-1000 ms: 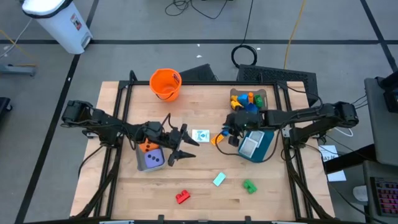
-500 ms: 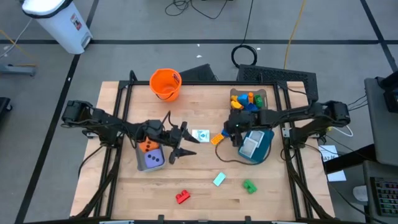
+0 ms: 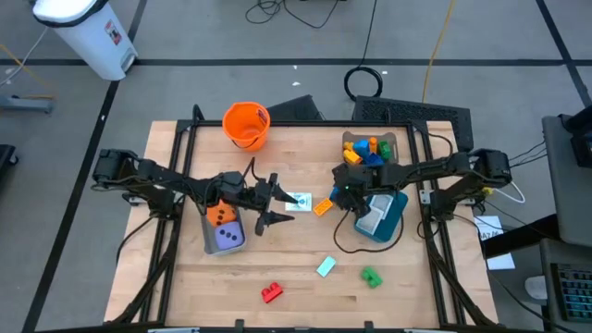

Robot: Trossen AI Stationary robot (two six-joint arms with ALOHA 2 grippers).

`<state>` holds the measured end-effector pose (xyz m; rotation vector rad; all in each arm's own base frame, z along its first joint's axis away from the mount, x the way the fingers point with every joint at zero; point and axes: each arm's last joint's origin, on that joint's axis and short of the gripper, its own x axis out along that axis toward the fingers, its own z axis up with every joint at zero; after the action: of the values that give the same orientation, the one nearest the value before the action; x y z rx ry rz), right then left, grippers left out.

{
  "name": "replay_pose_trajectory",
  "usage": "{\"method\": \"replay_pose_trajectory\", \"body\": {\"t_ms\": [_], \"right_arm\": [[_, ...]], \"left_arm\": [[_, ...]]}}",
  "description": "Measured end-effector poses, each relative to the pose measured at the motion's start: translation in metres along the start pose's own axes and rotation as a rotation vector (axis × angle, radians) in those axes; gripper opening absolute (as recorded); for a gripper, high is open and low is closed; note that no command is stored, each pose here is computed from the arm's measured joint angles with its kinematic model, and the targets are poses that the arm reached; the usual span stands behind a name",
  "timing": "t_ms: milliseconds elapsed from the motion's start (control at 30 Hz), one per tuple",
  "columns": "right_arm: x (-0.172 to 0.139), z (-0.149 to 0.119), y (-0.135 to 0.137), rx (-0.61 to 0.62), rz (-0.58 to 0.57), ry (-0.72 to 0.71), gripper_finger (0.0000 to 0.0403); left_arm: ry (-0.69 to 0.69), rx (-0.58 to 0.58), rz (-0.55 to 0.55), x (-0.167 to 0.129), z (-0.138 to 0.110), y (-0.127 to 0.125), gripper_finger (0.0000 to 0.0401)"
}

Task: Pick & Place Toys
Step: Put the blue game piece into the black bin

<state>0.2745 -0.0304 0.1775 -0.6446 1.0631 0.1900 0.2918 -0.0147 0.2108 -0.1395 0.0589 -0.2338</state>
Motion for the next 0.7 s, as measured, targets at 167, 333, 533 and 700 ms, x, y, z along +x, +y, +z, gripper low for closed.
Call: {"method": "replay_pose_trajectory", "body": {"t_ms": [167, 333, 533, 700], "right_arm": [[-0.001, -0.006, -0.01, -0.009, -0.004, 0.026, 0.027], [-0.002, -0.003, -0.024, -0.045, 0.026, 0.075, 0.0269], [0.009, 0.005, -0.034, -0.116, 0.112, 0.153, 0.0269], [0.022, 0.009, -0.037, -0.177, 0.165, 0.195, 0.0269]], "left_arm": [[-0.005, -0.002, 0.027, -0.002, 0.001, 0.008, 0.0253], [-0.007, -0.004, 0.043, -0.003, 0.002, 0.012, 0.0253], [-0.006, -0.007, 0.049, -0.003, 0.002, 0.014, 0.0253], [0.0, -0.009, 0.035, -0.003, 0.002, 0.014, 0.0253]]}}
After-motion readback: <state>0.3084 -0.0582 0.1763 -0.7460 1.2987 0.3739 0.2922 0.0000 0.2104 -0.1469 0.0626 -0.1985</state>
